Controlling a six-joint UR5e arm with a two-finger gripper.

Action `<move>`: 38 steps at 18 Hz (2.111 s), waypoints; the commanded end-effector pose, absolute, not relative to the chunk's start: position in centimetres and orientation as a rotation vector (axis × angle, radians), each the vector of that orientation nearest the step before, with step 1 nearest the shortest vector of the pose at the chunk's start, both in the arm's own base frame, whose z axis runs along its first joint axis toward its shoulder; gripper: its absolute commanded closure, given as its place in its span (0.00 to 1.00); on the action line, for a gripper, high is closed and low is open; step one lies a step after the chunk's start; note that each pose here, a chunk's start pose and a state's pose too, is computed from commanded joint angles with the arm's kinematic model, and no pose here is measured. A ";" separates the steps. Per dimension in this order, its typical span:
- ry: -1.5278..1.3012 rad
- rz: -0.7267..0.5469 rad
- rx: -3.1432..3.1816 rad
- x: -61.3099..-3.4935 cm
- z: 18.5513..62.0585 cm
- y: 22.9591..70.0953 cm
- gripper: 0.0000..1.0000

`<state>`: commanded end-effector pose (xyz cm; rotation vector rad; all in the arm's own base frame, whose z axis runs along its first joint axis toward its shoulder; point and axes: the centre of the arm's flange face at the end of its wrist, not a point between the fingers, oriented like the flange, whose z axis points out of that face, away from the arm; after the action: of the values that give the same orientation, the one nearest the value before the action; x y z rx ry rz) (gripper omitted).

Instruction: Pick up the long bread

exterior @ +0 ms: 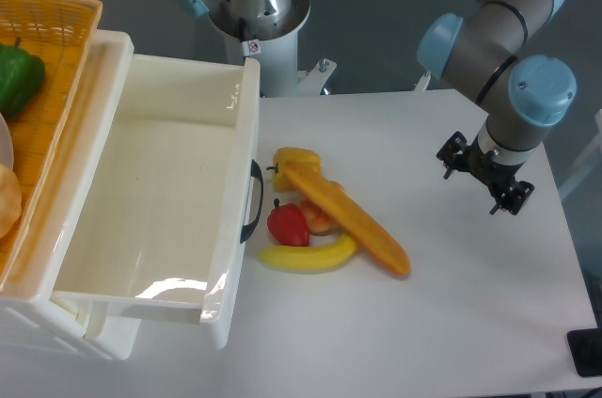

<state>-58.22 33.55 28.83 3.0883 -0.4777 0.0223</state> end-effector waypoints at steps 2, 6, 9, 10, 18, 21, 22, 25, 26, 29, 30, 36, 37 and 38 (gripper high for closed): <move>-0.480 0.023 3.089 -58.2 28.9 33.5 0.00; -0.457 0.036 3.096 -58.2 28.2 33.6 0.00; -0.321 0.025 3.104 -57.9 27.6 33.5 0.00; -0.245 0.025 3.107 -57.9 27.5 33.5 0.00; 0.326 0.006 3.107 -57.2 28.1 34.9 0.00; 0.682 0.038 3.089 -56.3 28.3 36.8 0.00; 0.807 0.066 3.072 -56.0 28.0 37.4 0.00; 0.977 0.092 3.010 -55.3 26.7 39.6 0.00; 1.022 0.089 2.998 -55.4 26.8 39.8 0.00; 1.179 0.105 2.940 -54.5 26.6 41.3 0.00; 1.228 0.114 2.911 -54.2 26.1 41.9 0.00; 1.414 0.153 2.774 -52.3 23.1 44.8 0.00; 1.407 0.156 2.771 -52.3 22.7 44.8 0.00; 1.403 0.158 2.767 -52.2 22.4 44.9 0.00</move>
<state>-52.17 44.89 22.41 2.7674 1.4032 0.1576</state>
